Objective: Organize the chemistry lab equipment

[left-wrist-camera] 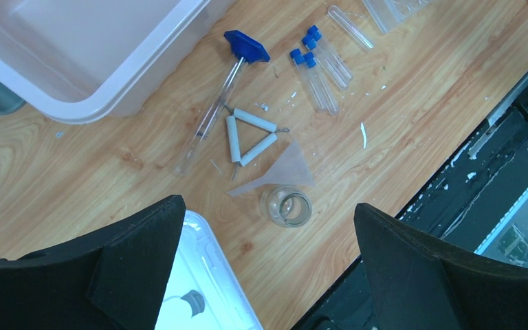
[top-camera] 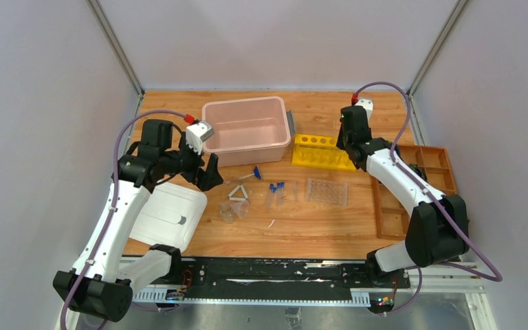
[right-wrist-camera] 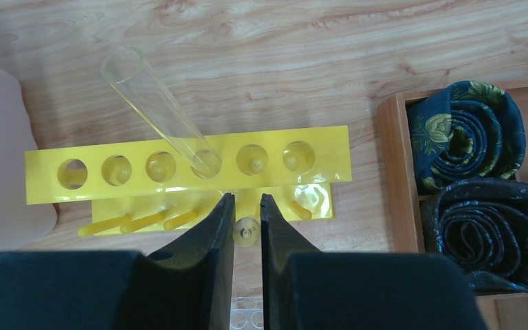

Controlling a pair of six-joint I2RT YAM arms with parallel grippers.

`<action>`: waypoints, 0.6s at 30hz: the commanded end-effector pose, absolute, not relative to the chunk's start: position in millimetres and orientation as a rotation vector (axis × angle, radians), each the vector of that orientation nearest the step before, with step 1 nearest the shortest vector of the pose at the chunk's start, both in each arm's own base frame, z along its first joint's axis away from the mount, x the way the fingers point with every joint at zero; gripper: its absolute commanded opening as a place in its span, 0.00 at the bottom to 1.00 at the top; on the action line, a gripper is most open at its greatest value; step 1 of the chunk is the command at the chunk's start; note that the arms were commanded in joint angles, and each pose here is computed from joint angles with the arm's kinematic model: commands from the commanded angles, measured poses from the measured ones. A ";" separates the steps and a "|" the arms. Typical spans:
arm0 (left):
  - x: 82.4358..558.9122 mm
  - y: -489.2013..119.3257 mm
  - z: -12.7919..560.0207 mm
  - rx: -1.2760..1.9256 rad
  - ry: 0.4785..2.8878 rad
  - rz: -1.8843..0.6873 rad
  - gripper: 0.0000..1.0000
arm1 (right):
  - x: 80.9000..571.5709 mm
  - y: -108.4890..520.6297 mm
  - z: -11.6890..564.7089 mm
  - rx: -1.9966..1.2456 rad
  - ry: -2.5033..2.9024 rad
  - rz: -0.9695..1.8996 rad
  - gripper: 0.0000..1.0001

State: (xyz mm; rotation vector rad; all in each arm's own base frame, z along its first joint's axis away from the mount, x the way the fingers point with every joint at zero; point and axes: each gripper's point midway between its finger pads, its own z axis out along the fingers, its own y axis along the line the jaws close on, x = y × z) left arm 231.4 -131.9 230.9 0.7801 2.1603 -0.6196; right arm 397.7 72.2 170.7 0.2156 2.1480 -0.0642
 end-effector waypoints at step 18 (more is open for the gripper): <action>232.4 -131.2 244.7 0.803 2.104 -0.584 1.00 | 397.1 60.4 137.2 0.242 2.190 -0.139 0.00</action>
